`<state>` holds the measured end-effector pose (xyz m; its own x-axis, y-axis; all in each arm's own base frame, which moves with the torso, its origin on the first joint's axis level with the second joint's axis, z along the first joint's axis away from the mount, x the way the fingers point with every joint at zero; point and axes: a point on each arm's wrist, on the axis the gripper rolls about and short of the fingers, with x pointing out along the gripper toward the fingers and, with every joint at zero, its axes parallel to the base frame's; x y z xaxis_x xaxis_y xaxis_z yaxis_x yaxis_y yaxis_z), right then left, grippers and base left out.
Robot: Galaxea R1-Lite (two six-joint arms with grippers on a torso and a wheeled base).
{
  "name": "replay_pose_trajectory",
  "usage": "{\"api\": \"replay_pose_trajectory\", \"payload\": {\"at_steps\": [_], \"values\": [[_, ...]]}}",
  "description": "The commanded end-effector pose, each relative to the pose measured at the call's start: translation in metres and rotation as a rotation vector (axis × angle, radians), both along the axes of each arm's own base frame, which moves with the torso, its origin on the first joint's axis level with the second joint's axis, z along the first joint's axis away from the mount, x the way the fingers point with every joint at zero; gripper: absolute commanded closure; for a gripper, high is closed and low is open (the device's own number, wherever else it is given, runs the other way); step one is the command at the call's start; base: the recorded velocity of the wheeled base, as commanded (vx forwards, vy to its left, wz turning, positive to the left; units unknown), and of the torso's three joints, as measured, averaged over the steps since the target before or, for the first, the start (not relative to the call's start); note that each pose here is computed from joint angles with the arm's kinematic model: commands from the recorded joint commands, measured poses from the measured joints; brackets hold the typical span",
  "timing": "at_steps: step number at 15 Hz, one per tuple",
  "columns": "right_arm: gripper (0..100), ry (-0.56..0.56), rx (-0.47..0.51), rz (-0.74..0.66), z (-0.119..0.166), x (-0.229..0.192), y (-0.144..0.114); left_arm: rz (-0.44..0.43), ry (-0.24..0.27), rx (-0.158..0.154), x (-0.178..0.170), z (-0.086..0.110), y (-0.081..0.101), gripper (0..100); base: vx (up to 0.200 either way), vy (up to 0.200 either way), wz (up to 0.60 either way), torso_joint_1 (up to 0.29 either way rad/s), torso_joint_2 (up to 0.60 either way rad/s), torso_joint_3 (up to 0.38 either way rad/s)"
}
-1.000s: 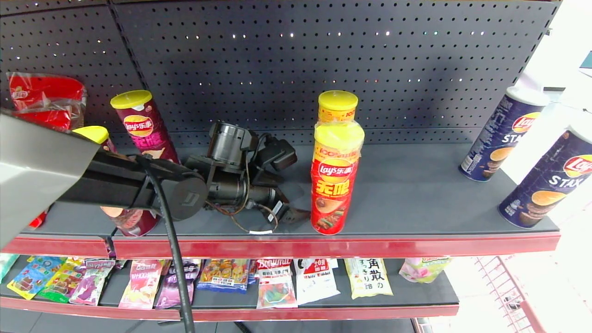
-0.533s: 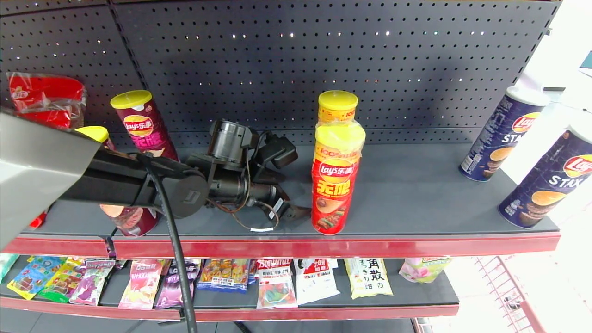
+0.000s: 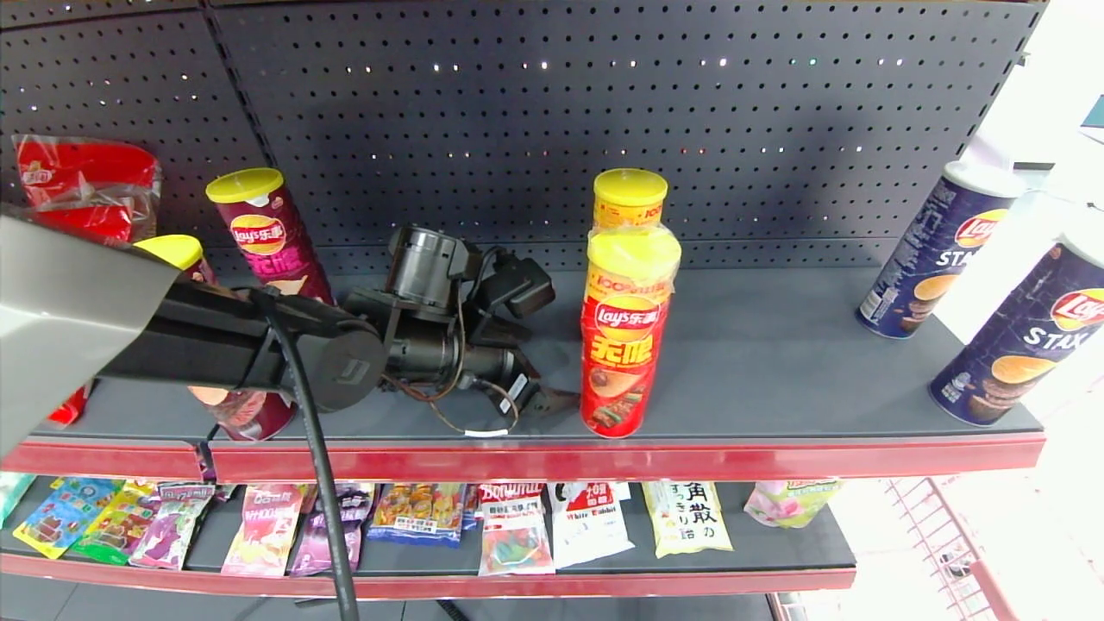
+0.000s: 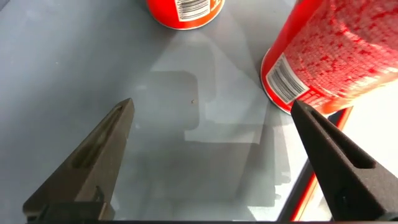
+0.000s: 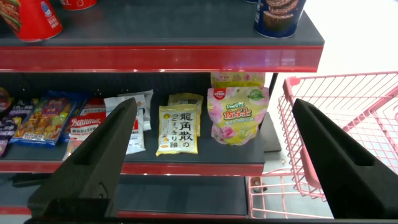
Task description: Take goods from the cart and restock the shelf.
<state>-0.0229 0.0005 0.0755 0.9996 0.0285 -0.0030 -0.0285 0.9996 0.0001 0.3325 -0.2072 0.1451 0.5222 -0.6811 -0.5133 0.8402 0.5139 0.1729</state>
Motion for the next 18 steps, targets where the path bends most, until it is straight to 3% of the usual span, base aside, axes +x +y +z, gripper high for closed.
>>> {"api": "replay_pose_trajectory", "payload": {"at_steps": [1, 8, 11, 13, 15, 17, 18], "values": [[0, 0.0, 0.0, 0.001, 0.0, 0.0, 0.0, -0.007, -0.003, -0.002, -0.002, 0.002, -0.002, 0, 0.0, 0.0, 0.0, 0.0, 0.0, 0.0], [0, 0.0, 0.0, 0.001, 0.0, 0.0, 0.0, -0.004, 0.014, 0.008, -0.004, -0.003, 0.001, 0, 0.0, 0.0, 0.0, 0.0, 0.0, 0.0], [0, 0.0, 0.0, 0.001, 0.0, 0.0, 0.0, 0.028, 0.055, 0.032, -0.021, -0.007, 0.025, 0, 0.0, 0.0, 0.0, 0.0, 0.0, 0.0], [0, 0.0, 0.0, 0.001, 0.0, 0.0, 0.0, 0.051, 0.052, 0.028, -0.053, 0.006, 0.05, 0, 0.0, 0.0, 0.0, 0.0, 0.0, 0.0], [0, 0.0, 0.002, 0.001, 0.0, 0.0, 0.0, 0.081, 0.007, -0.01, -0.088, 0.03, 0.077, 0, 0.0, 0.0, 0.0, 0.0, 0.0, 0.0], [0, 0.002, 0.0, 0.001, 0.0, 0.0, 0.0, 0.156, -0.058, -0.101, -0.146, 0.057, 0.116, 0, 0.0, 0.0, 0.0, 0.0, 0.0, 0.0], [0, 0.0, 0.0, 0.001, 0.0, 0.0, 0.0, 0.202, -0.069, -0.137, -0.176, 0.06, 0.134, 0, 0.0, 0.0, 0.0, 0.0, 0.0, 0.0]]}}
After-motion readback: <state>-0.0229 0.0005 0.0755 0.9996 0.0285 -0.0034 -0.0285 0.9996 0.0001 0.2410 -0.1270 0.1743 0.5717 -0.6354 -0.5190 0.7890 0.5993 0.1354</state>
